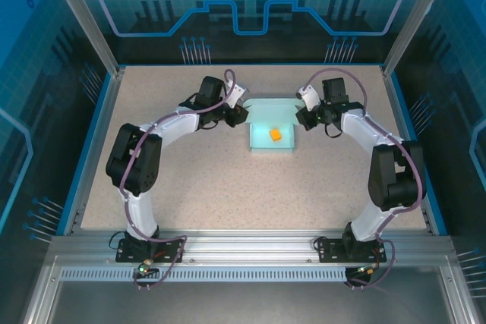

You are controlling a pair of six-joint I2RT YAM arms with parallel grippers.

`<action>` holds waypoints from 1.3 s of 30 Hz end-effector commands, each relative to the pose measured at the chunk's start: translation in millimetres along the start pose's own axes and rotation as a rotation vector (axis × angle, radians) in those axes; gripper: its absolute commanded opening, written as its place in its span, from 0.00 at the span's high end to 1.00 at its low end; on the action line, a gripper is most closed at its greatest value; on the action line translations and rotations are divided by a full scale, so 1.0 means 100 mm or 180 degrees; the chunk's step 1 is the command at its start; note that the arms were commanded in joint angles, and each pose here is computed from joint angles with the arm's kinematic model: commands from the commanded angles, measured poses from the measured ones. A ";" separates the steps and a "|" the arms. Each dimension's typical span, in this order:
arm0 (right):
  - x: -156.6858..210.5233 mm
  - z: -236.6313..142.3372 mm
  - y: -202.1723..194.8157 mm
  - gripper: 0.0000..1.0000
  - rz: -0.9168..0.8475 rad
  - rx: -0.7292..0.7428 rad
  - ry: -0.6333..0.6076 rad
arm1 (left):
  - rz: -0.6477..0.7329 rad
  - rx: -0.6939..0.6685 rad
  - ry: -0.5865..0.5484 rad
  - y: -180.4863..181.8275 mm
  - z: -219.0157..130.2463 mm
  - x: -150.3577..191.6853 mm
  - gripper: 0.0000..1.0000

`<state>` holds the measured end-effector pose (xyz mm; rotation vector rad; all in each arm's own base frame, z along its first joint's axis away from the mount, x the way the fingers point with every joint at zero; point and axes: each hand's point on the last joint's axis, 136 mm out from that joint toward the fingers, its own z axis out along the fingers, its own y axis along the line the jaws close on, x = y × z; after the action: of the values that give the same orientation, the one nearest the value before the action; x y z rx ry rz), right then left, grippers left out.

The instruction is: Fold the paper box

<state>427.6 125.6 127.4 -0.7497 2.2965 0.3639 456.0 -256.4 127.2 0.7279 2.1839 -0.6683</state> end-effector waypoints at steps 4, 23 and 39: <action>-0.05 0.01 0.05 0.95 -0.0010 -0.0063 0.0021 | 0.0093 0.0101 0.0035 -0.10 0.06 -0.03 0.84; -0.19 -0.08 -0.09 1.00 0.0955 0.1355 -0.0195 | -0.0737 -0.0747 -0.0408 -0.06 -0.04 -0.30 0.94; -0.39 0.00 -0.06 1.00 0.1235 0.1790 -0.0474 | -0.1259 -0.1183 -0.0724 0.05 -0.04 -0.40 0.95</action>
<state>443.3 137.2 140.6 -0.0752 2.2897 -0.0618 470.1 -266.9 132.1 0.1438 2.2534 -0.4749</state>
